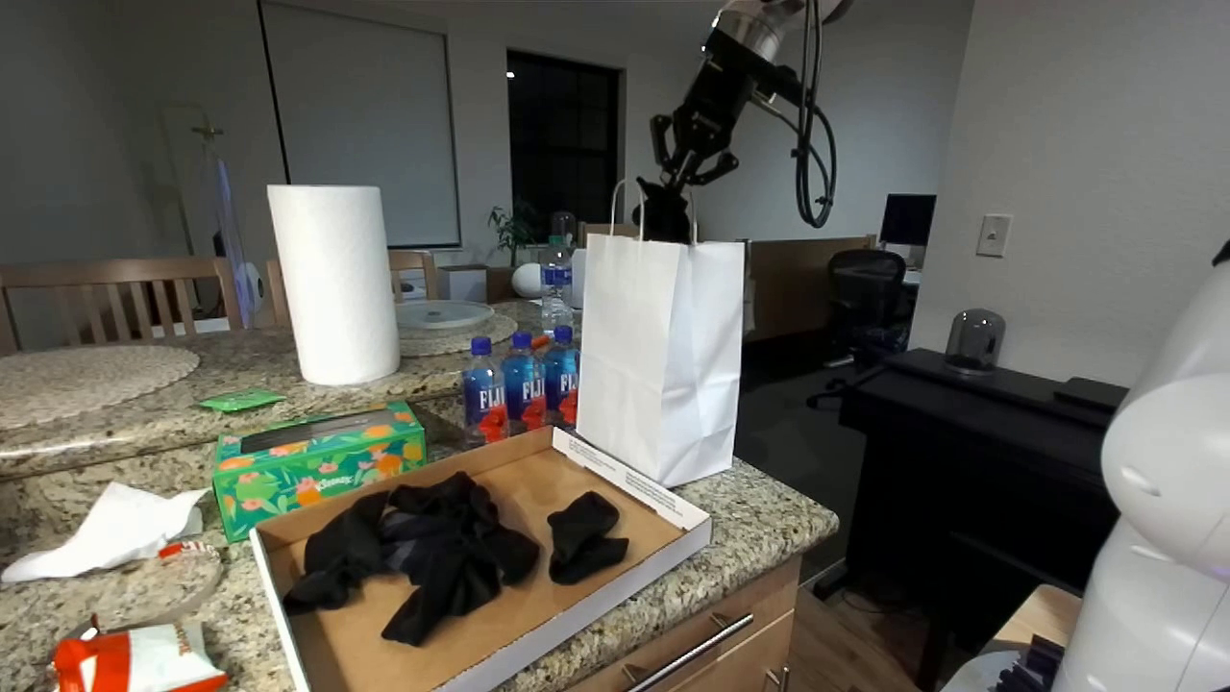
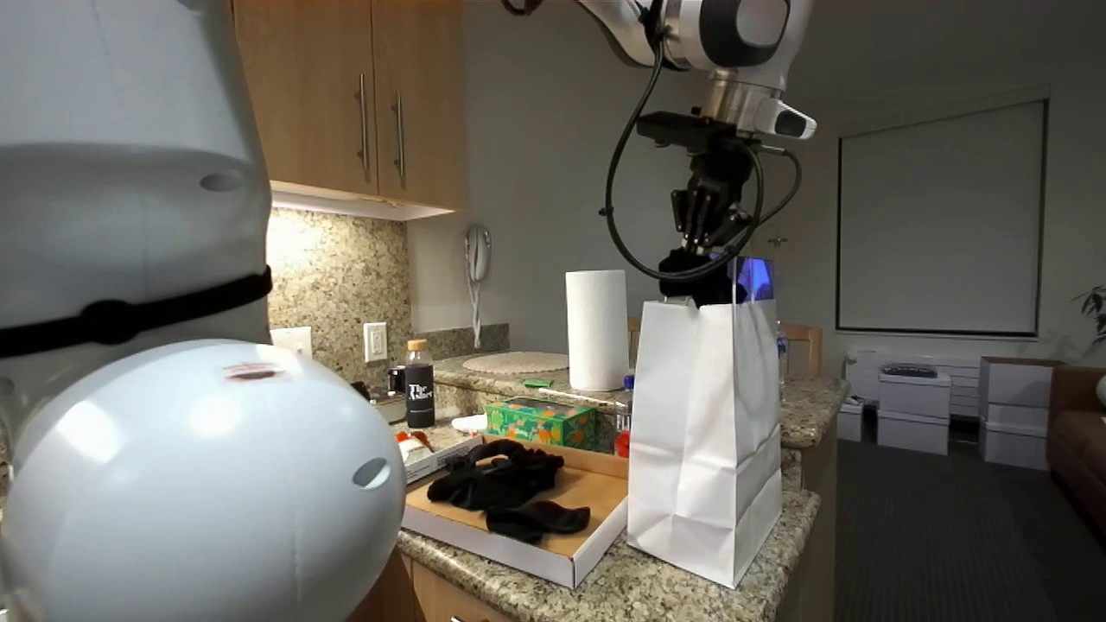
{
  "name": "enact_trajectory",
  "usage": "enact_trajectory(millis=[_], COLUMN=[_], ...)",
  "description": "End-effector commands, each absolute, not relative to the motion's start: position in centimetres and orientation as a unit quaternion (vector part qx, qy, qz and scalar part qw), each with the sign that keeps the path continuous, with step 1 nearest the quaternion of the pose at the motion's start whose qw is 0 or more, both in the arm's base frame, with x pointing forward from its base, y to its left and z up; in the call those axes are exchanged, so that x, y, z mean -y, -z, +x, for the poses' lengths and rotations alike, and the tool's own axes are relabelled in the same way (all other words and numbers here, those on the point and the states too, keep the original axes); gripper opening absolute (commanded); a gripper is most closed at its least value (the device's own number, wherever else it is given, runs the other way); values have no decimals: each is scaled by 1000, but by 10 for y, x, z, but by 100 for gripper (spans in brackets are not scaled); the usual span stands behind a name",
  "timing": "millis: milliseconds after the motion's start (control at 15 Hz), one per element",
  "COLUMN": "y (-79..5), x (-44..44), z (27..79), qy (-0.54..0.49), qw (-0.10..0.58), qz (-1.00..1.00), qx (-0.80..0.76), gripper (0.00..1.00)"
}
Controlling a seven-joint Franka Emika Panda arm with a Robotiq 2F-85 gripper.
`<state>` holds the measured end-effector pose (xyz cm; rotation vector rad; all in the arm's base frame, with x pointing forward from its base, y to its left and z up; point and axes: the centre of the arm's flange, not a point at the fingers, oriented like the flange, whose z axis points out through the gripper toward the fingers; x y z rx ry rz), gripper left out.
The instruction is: Place the black socks inside the white bag
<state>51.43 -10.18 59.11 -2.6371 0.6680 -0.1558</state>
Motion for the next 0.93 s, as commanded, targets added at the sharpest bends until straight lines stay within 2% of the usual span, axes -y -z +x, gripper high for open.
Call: enact_trajectory(millis=[0, 200, 267, 333, 867], y=[-585, -585, -586, -586, -593], x=[109, 109, 109, 109, 107], z=[514, 513, 513, 513, 508], qy=[50, 51, 53, 54, 63], qw=[225, 226, 227, 228, 236], qz=[-938, -937, -937, -936, -935], qx=[-259, -261, -261, -261, -257], gripper=[7, 7, 33, 34, 84])
